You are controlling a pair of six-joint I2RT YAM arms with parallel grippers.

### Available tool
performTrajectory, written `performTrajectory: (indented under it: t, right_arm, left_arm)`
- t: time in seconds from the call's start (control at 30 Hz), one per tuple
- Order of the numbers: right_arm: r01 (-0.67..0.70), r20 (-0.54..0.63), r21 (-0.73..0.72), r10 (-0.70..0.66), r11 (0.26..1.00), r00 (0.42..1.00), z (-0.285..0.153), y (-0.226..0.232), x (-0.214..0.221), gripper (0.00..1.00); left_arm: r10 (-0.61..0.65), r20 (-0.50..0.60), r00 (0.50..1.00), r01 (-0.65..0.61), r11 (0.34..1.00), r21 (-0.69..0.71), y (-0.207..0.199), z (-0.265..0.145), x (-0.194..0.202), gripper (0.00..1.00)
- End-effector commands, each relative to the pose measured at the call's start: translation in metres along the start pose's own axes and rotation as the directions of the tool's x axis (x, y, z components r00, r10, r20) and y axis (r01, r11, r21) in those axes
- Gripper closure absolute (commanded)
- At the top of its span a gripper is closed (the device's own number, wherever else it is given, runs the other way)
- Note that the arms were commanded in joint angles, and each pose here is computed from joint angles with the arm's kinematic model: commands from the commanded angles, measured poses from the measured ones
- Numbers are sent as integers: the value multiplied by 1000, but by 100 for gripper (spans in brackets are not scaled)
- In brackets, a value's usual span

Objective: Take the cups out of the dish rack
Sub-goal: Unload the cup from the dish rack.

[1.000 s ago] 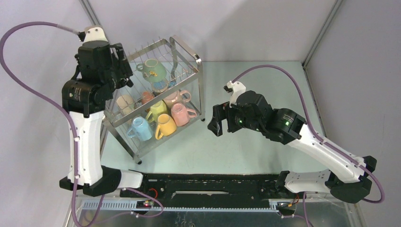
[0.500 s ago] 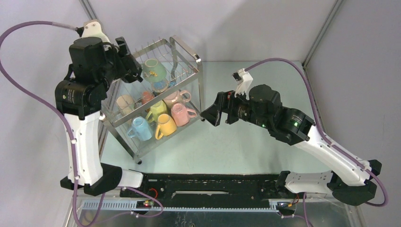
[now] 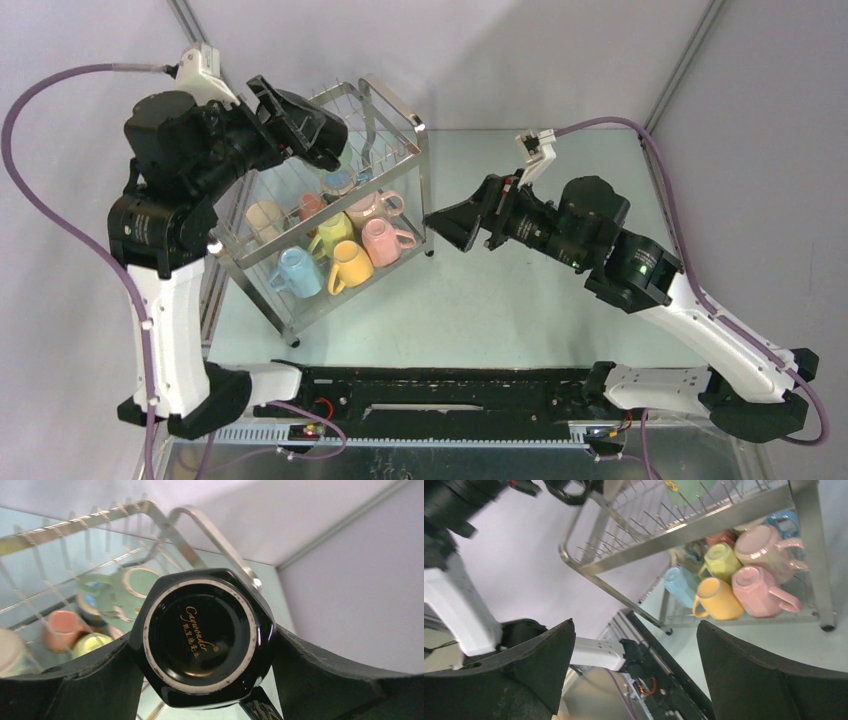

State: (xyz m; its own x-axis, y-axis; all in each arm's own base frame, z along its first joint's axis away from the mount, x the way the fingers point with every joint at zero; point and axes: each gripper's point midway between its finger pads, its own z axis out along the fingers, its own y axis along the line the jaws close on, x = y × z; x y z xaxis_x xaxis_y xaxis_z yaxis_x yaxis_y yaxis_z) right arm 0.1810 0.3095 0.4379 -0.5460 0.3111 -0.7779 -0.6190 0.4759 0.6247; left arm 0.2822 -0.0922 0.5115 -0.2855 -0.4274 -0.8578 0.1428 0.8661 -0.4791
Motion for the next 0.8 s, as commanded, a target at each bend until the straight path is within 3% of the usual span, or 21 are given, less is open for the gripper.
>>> performTrajectory:
  t: [0.0, 0.3, 0.77]
  right_arm:
    - [-68, 102, -128, 81, 989, 991, -5, 29, -29, 3]
    - [-118, 157, -229, 156, 966, 975, 1, 47, -45, 8]
    - [-127, 166, -286, 180, 950, 970, 16, 47, -42, 30]
  left_arm:
    - [-112, 86, 990, 80, 946, 314, -62, -27, -23, 97]
    - [-209, -14, 978, 185, 828, 530, -101, -40, 7, 99]
    - [-297, -174, 939, 335, 674, 659, -138, -33, 51, 100]
